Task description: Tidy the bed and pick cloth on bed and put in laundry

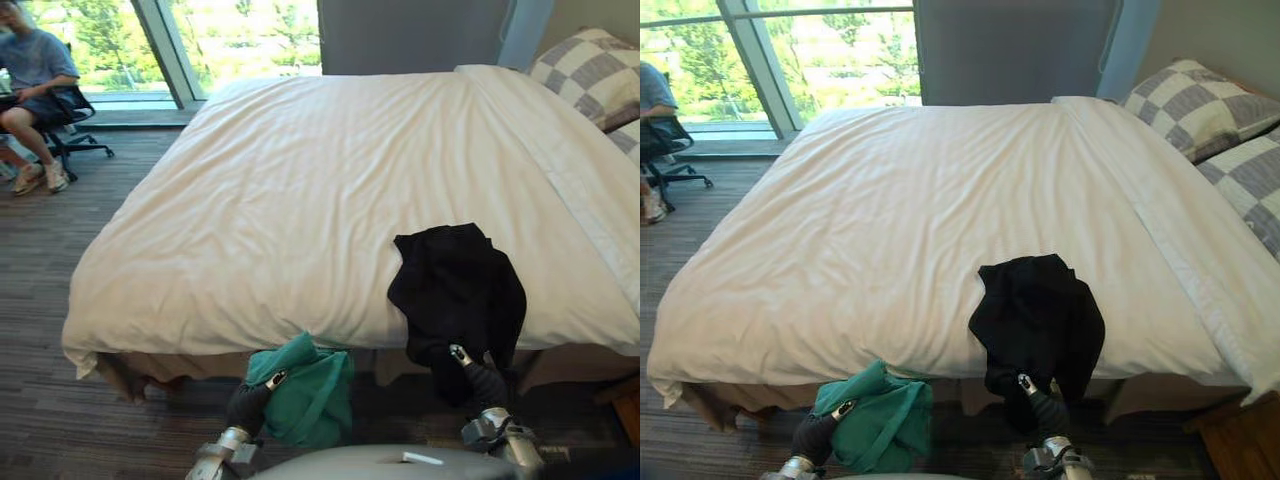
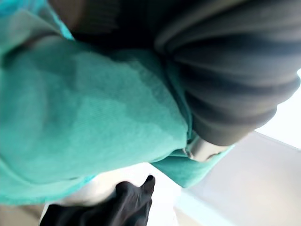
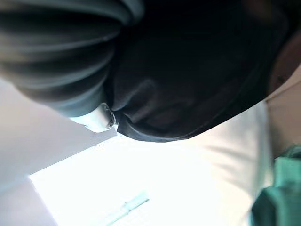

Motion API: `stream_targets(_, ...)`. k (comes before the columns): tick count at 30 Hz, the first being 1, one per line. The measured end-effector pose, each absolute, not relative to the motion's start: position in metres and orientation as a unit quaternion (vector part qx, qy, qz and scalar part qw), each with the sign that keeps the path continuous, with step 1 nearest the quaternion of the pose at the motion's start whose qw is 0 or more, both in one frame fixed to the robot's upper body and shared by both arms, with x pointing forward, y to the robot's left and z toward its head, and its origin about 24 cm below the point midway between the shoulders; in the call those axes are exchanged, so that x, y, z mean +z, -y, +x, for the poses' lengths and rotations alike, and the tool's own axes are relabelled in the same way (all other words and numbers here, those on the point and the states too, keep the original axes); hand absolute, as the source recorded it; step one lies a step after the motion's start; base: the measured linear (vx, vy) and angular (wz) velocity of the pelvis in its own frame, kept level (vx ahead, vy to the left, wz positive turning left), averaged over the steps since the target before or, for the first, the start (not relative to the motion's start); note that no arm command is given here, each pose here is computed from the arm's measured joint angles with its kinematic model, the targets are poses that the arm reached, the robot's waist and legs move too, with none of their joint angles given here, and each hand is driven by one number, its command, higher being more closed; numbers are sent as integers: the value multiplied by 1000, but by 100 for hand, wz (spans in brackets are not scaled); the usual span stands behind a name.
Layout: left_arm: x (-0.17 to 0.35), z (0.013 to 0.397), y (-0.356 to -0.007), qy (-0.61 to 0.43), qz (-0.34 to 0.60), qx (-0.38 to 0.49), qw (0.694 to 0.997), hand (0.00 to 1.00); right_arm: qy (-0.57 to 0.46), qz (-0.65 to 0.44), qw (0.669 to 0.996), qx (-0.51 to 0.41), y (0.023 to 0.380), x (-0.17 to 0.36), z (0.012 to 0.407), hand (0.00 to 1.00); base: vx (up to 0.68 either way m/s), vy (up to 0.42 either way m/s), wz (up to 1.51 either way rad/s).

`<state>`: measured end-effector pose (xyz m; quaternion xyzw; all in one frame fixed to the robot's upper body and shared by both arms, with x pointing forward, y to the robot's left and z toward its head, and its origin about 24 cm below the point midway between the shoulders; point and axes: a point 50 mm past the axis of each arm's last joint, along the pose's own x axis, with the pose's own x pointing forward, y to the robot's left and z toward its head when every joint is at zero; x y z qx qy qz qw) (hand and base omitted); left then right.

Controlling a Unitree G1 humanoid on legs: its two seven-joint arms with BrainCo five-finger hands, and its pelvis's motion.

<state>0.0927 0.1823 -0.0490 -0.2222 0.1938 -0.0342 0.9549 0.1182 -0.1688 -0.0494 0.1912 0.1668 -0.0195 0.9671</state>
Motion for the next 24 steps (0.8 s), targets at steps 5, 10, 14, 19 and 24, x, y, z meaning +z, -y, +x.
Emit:
stream_targets(5, -43, 99, -191, -170, -210, -27, 962, 100, -190, 190, 962, -49, 171, -58, 101, 100, 124, 32, 96)
stream_targets(10, -42, 119, -193, -177, -181, 69, 965, 100, -173, 210, 962, -2, 154, -55, 112, 100, 180, -35, 61)
stream_targets(14, -71, 128, -185, -211, -208, 141, 945, 100, -148, 224, 960, 76, 121, -51, 139, 100, 0, -124, 15)
stream_targets(19, -74, 135, -158, -219, -222, 167, 935, 100, -147, 216, 961, 88, 120, -53, 149, 100, -64, -106, 65)
stream_targets(24, -71, 138, -166, -205, -218, 175, 938, 100, -130, 192, 970, 70, 139, -46, 154, 100, -3, -5, 159)
